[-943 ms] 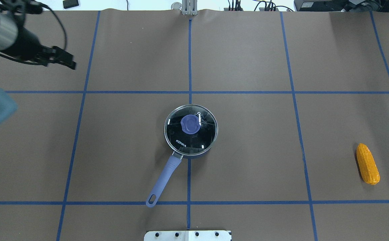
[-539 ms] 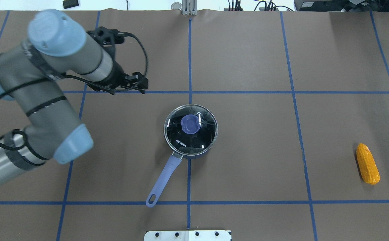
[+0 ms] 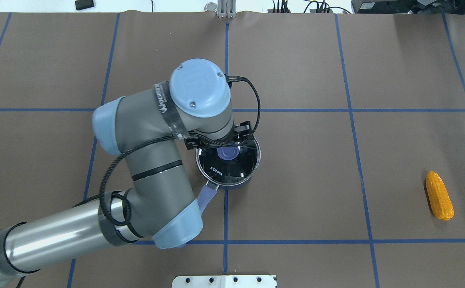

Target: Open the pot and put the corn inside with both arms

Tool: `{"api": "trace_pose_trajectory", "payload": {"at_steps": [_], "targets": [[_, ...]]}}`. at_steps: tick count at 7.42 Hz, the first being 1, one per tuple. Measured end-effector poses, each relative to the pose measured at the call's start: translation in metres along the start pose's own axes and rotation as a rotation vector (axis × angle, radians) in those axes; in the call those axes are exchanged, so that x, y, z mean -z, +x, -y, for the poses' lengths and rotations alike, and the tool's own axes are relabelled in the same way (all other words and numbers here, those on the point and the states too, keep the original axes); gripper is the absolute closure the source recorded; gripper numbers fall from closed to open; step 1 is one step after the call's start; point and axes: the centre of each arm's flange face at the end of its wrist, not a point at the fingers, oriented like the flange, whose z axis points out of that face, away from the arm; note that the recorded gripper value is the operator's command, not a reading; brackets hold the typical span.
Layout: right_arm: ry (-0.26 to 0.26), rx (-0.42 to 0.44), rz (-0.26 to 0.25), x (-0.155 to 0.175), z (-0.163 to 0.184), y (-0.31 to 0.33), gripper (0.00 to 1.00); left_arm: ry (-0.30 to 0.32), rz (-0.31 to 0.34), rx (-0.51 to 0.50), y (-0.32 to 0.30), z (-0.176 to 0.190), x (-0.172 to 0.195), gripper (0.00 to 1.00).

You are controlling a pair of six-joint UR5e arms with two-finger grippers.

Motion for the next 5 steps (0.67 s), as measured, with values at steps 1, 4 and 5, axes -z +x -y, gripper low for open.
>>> {"api": "trace_pose_trajectory", "payload": {"at_steps": [1,4,5], "targets": [[-0.001,-0.001,0.0,-0.001,0.0,0.0,0.0,-0.006,0.015,0.014,0.014,-0.003,-0.009,0.02],[-0.001,-0.001,0.0,-0.001,0.0,0.0,0.0,-0.014,0.044,0.021,0.017,-0.002,-0.027,0.03],[0.0,0.0,-0.001,0.0,0.001,0.0,0.0,-0.015,0.052,0.02,0.016,-0.002,-0.031,0.06]]}}
